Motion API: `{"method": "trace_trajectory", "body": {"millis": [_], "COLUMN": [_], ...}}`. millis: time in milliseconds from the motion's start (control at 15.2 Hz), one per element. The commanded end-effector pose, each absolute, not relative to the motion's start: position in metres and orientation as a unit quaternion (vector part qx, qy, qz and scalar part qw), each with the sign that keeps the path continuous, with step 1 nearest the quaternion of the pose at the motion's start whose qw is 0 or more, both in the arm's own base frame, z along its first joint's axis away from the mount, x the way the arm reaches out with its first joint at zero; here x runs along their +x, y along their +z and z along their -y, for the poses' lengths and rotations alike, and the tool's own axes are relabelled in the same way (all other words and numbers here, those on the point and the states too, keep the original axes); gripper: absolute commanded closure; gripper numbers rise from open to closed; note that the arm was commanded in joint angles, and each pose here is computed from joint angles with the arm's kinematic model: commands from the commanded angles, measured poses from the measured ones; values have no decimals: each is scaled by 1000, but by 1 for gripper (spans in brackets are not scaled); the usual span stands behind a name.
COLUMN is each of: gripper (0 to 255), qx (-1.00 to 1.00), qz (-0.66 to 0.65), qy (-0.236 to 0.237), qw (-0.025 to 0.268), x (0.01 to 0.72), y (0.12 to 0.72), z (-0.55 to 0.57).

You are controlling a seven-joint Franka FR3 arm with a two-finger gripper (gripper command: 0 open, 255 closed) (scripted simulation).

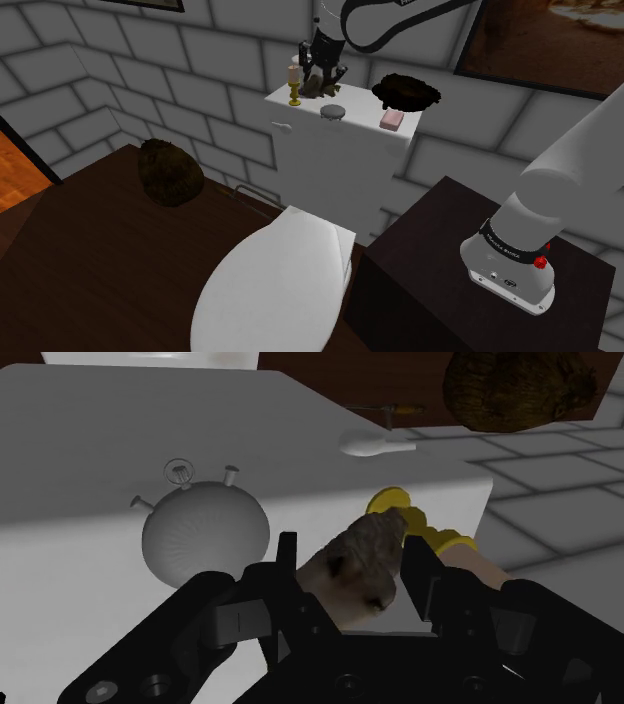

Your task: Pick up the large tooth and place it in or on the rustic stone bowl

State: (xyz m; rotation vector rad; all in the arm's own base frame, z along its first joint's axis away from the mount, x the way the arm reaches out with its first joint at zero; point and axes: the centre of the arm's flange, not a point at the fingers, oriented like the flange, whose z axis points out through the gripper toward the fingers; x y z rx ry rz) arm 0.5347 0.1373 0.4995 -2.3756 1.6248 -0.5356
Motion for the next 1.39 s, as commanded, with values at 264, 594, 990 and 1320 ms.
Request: {"method": "trace_trajectory", "body": {"millis": [264, 594, 990, 1320], "gripper": [255, 255, 255, 255], "qx": [-807, -807, -807, -807], "qz": [-552, -552, -552, -552], "qy": [-182, -182, -182, -182], "qw": [107, 107, 107, 107], "x": [535, 535, 535, 517], "y": [531, 558, 589, 606], "z": [-137, -137, -137, -118]}}
